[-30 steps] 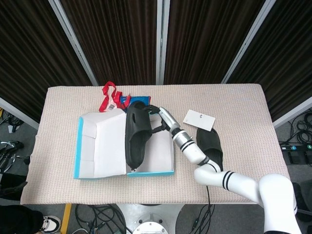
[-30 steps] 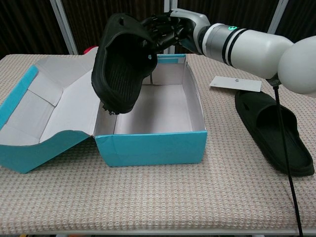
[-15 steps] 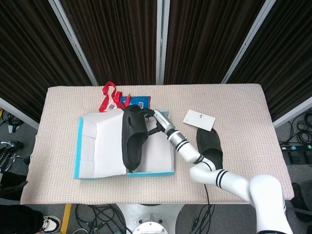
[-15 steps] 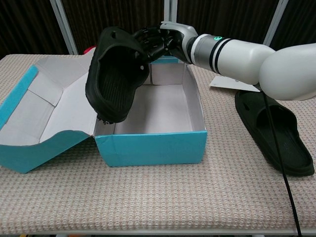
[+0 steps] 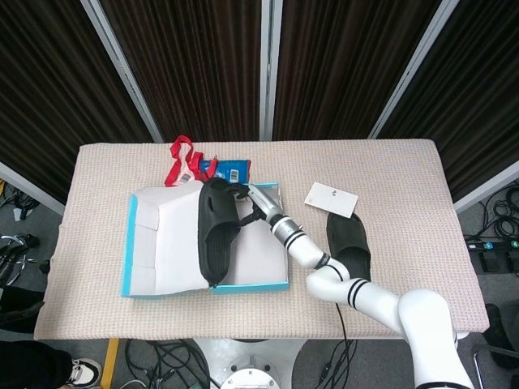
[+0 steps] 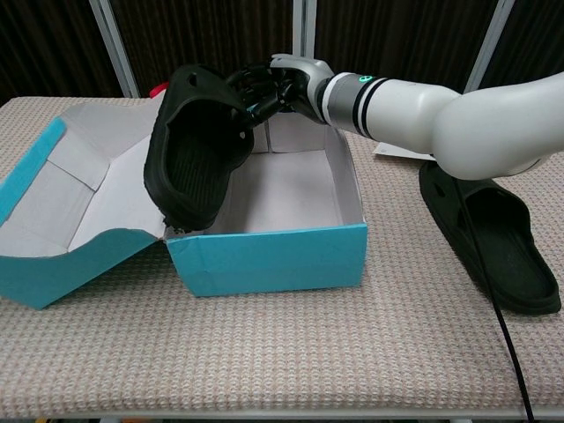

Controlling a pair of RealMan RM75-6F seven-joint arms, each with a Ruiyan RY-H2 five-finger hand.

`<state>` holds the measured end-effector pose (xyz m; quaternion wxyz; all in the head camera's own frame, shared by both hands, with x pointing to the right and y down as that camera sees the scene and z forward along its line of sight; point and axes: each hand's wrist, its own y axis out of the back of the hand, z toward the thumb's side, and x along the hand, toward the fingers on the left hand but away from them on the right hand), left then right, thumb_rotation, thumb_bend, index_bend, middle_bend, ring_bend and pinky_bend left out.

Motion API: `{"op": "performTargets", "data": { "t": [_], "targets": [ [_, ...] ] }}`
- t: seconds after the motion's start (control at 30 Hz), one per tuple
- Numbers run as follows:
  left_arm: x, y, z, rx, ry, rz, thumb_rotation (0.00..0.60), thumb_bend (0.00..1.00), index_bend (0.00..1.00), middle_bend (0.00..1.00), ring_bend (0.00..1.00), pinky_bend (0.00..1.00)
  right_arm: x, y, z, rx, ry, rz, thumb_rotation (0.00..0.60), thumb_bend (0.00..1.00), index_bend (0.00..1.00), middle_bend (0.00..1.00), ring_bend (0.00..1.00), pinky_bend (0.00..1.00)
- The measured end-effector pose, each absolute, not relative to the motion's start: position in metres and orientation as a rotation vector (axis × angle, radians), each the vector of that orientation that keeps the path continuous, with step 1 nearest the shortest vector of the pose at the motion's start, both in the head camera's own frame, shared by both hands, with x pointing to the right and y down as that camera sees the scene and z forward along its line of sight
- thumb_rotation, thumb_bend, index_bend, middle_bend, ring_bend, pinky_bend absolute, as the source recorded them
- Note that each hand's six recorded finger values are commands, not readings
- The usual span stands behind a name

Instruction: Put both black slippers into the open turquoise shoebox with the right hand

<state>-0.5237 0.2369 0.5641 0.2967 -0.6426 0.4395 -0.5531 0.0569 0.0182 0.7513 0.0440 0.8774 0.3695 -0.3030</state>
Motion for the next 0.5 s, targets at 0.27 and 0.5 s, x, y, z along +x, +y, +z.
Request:
{"op": "performTargets", "data": {
  "t": [0.27, 0.5],
  "targets": [
    [-0.523, 0.234, 0.564, -1.714, 1.167, -1.464, 0.600, 0.05, 0.12, 0.10, 0.03, 0.06, 0.055, 0.022, 0.759, 2.703, 1.097, -0.967, 0.600, 0.09, 0.46, 0.44, 0.18, 0.23],
    [-0.523, 0.234, 0.567, -1.724, 1.170, -1.471, 0.600, 0.05, 0.12, 0.10, 0.03, 0.06, 0.057, 0.028, 0.765, 2.752, 1.059, -1.030, 0.600, 0.09, 0.46, 0.44, 0.18, 0.23]
  ]
}}
